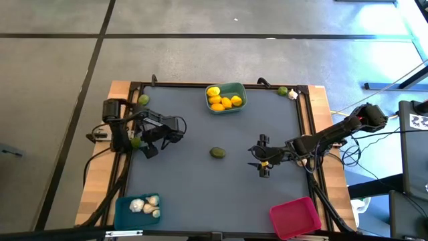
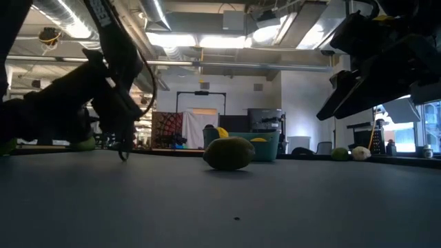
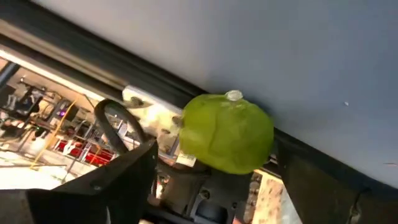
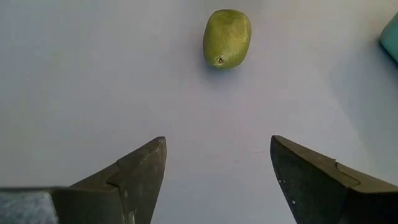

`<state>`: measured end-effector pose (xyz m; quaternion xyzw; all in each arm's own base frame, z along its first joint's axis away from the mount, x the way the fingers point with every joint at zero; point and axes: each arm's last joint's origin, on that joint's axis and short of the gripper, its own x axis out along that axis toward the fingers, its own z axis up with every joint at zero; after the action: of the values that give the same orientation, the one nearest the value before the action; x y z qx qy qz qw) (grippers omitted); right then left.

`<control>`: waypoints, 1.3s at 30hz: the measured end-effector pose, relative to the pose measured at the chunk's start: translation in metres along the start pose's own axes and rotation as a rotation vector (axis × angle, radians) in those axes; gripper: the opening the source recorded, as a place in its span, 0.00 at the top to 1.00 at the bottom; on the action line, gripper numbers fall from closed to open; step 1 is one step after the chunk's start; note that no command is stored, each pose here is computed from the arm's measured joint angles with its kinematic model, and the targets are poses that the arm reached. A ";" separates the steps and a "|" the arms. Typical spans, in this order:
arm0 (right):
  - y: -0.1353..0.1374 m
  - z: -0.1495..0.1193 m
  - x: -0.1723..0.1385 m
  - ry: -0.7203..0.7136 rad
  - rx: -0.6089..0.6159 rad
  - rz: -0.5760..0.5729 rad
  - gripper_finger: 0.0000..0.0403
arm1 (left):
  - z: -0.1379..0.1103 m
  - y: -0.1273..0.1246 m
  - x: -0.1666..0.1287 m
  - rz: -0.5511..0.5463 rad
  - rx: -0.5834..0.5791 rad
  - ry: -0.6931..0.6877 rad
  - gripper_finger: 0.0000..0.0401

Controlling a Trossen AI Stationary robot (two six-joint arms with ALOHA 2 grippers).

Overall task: Sort produce into baskets
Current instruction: Put the green lime into the pink bin

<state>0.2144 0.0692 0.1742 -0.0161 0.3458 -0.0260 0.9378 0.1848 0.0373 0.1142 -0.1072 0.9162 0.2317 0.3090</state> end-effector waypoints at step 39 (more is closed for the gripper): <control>0.000 0.000 0.000 0.004 0.002 0.002 0.29 | -0.011 -0.007 -0.036 0.016 -0.048 -0.232 0.49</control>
<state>0.2142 0.0692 0.1738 -0.0148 0.3475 -0.0255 0.9372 0.2094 0.0279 0.1413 -0.0797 0.8693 0.2667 0.4083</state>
